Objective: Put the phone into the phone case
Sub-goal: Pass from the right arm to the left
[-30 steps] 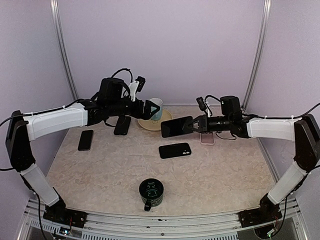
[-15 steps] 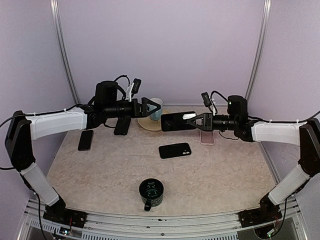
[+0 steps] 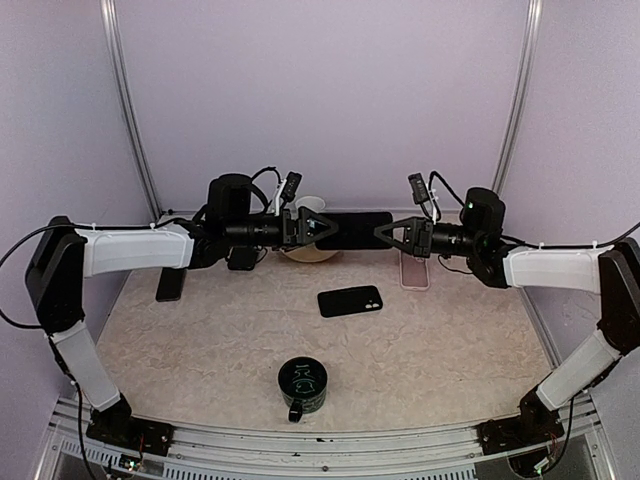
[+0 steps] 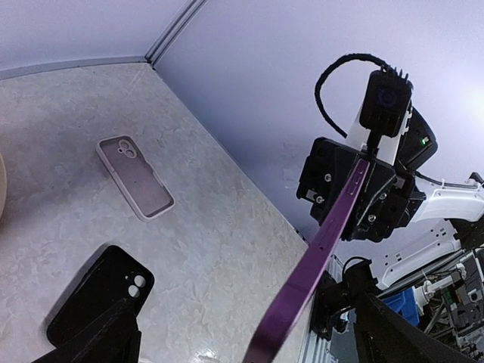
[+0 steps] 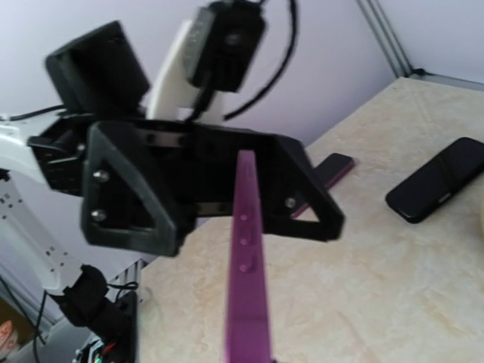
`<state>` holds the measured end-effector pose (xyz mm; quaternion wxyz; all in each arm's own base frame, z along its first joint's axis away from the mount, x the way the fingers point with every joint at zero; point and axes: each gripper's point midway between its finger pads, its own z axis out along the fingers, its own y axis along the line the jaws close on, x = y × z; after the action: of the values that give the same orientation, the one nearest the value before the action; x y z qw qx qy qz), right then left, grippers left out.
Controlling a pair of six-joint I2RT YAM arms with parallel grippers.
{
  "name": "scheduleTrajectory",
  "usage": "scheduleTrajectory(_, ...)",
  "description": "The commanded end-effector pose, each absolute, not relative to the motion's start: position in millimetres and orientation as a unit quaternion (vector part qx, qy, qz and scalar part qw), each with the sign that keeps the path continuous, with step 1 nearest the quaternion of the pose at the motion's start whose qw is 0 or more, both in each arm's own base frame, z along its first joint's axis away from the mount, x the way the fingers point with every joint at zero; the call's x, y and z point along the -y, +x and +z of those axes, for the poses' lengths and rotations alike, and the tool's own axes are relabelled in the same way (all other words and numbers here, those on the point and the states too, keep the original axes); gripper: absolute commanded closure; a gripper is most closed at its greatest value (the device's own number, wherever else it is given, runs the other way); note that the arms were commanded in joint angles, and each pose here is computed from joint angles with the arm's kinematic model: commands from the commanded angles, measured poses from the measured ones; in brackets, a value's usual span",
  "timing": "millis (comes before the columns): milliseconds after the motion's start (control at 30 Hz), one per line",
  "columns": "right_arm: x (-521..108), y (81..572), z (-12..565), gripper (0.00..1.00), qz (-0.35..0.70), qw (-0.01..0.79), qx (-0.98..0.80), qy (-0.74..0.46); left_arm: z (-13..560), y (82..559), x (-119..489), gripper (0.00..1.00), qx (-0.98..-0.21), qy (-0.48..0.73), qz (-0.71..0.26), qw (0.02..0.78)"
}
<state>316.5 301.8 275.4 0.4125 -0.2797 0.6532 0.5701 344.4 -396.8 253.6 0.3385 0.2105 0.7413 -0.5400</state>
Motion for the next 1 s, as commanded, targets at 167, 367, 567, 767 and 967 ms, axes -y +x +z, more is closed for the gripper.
scheduleTrajectory(167, -302.6, 309.8, 286.1, 1.0, 0.595, 0.423, -0.612, -0.303, 284.3, 330.5, 410.6, 0.09, -0.681, 0.23, -0.614, 0.326)
scheduleTrajectory(367, -303.8, 312.0, 280.9, 1.0, 0.597, 0.422, -0.612, -0.302, 283.9, 321.0, 421.3, 0.16, -0.671, 0.244, -0.629, 0.307)
scheduleTrajectory(567, -303.8, 316.1, 280.1, 1.0, 0.591, 0.429, -0.614, -0.299, 280.3, 314.3, 423.7, 0.23, -0.671, 0.248, -0.631, 0.299)
scheduleTrajectory(767, -305.9, 319.9, 274.2, 1.0, 0.596, 0.419, -0.619, -0.293, 283.8, 312.2, 423.8, 0.35, -0.664, 0.254, -0.635, 0.3)
scheduleTrajectory(967, -306.9, 322.5, 271.3, 1.0, 0.597, 0.417, -0.622, -0.289, 285.1, 308.2, 425.5, 0.55, -0.657, 0.262, -0.643, 0.294)
